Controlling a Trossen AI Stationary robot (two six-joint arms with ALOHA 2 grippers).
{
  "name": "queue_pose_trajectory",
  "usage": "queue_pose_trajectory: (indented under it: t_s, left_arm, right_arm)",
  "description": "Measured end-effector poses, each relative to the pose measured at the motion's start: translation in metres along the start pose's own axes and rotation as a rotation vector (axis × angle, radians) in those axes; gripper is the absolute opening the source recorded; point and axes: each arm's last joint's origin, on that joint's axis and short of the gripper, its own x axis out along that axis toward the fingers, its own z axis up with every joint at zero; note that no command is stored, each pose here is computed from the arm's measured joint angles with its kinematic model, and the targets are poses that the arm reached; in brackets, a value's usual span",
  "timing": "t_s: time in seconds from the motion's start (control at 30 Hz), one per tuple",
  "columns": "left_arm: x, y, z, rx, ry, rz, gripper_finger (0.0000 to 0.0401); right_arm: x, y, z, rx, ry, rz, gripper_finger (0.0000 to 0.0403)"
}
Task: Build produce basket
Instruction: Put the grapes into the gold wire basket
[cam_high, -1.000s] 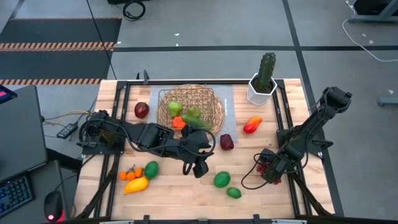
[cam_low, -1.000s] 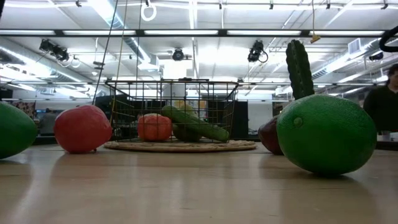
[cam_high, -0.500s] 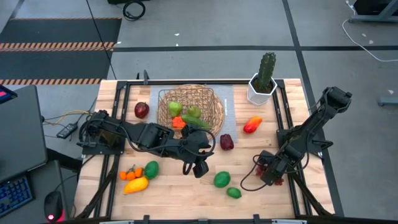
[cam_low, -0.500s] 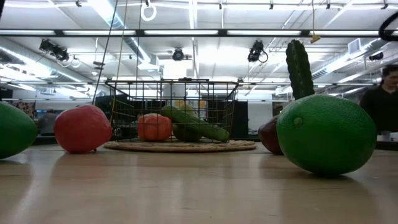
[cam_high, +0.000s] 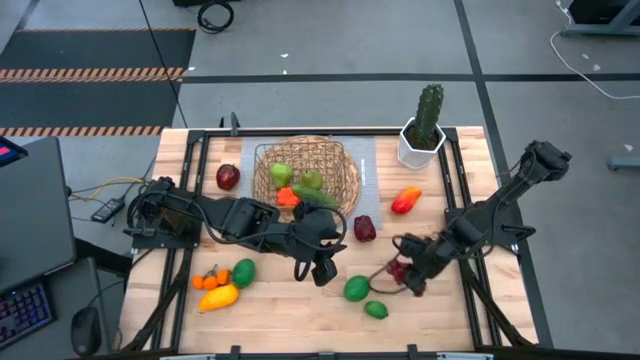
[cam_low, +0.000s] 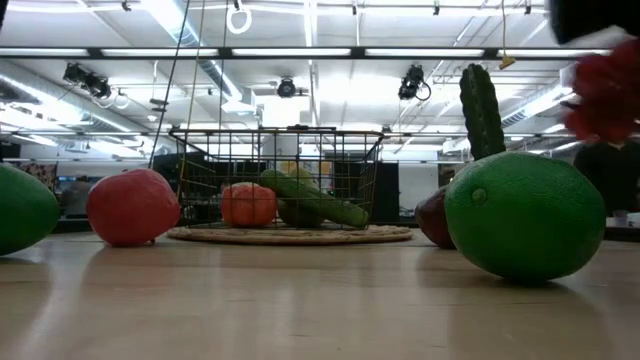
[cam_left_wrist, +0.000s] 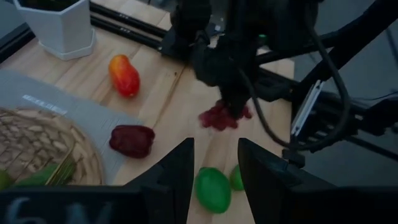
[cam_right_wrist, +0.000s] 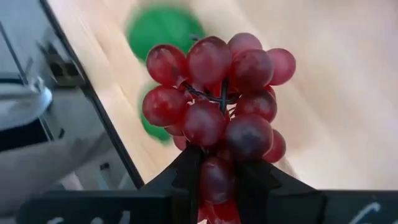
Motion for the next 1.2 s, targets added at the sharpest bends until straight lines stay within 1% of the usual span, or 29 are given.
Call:
queue_pose_trajectory:
  t_s: [0.2,0.33,0.47,0.7,0.83,1.0,1.13,1.2]
  left_arm:
    - [0.000,-0.005,0.006,-0.025,-0.041,-0.070,0.0130]
    - [-0.005,-0.005,0.009,-0.030,-0.065,-0.087,0.0130]
    - [-0.016,-0.001,0.019,-0.035,-0.113,-0.109,0.0130]
    - [-0.039,0.005,0.036,-0.018,-0.237,-0.132,0.0130]
    - [-0.047,0.009,0.043,0.004,-0.289,-0.130,0.0130]
    - [-0.052,0.012,0.049,0.000,-0.323,-0.134,0.0130]
    - [-0.052,0.012,0.049,-0.001,-0.327,-0.137,0.0130]
    - [-0.052,0.012,0.049,-0.004,-0.327,-0.138,0.0130]
  right_arm:
    - [-0.032,0.016,0.047,-0.071,-0.184,0.012,0.0078]
    - [-0.052,0.018,0.079,-0.110,-0.318,-0.006,0.0078]
    - [-0.068,0.013,0.111,-0.106,-0.444,0.004,0.0077]
    - [-0.081,0.003,0.159,-0.052,-0.642,0.119,0.0077]
    - [-0.086,-0.002,0.181,-0.062,-0.759,0.153,0.0077]
    - [-0.073,-0.012,0.204,-0.082,-0.792,0.106,0.0077]
    - [-0.054,-0.021,0.216,-0.065,-0.720,0.095,0.0077]
    - [-0.046,-0.022,0.220,-0.059,-0.687,0.115,0.0077]
